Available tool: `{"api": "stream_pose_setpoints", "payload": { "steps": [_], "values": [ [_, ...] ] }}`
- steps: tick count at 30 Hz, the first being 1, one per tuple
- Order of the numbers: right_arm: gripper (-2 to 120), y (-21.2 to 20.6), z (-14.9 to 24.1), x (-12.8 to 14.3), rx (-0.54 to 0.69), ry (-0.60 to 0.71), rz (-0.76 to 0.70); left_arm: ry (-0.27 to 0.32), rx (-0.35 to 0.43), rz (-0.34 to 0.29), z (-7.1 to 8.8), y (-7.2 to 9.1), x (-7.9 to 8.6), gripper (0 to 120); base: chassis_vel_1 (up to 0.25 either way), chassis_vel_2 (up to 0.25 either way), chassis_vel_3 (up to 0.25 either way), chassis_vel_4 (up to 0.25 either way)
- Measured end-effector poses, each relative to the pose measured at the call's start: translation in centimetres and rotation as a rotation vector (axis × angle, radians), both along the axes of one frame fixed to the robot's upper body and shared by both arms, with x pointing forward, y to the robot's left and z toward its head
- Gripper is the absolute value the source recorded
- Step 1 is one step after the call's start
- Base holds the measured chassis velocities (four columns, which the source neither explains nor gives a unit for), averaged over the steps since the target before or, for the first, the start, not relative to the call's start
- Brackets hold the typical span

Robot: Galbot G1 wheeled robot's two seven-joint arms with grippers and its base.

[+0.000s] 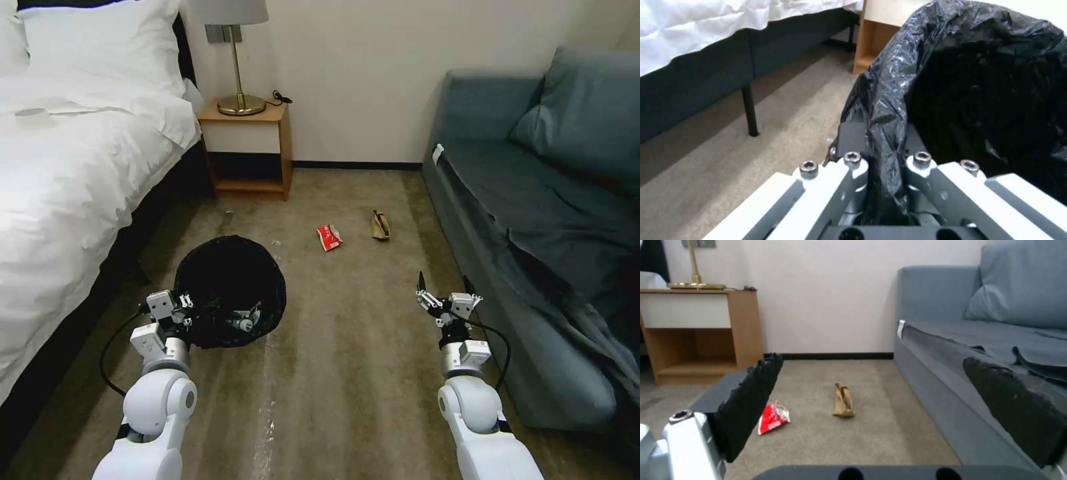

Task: Pick up the trash bin, then pick up the garbage on the floor and place it into the trash bin.

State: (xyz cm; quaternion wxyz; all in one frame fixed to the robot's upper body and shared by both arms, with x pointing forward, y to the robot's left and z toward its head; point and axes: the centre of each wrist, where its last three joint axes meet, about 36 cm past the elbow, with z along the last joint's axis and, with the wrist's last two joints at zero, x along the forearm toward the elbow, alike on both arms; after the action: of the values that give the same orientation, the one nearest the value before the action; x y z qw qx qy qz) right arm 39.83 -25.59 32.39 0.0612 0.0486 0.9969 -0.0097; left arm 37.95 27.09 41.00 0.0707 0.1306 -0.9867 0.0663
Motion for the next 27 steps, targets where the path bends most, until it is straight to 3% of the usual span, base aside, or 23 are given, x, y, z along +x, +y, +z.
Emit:
{"api": "stream_pose_setpoints", "payload": {
  "steps": [27],
  "values": [
    [100,0.02,-0.15,-0.03,0.002,0.001,0.009,-0.007,0.002,0.002,0.23,0.07,0.01,4,-0.046,0.056,0.056,-0.053]
  ]
}}
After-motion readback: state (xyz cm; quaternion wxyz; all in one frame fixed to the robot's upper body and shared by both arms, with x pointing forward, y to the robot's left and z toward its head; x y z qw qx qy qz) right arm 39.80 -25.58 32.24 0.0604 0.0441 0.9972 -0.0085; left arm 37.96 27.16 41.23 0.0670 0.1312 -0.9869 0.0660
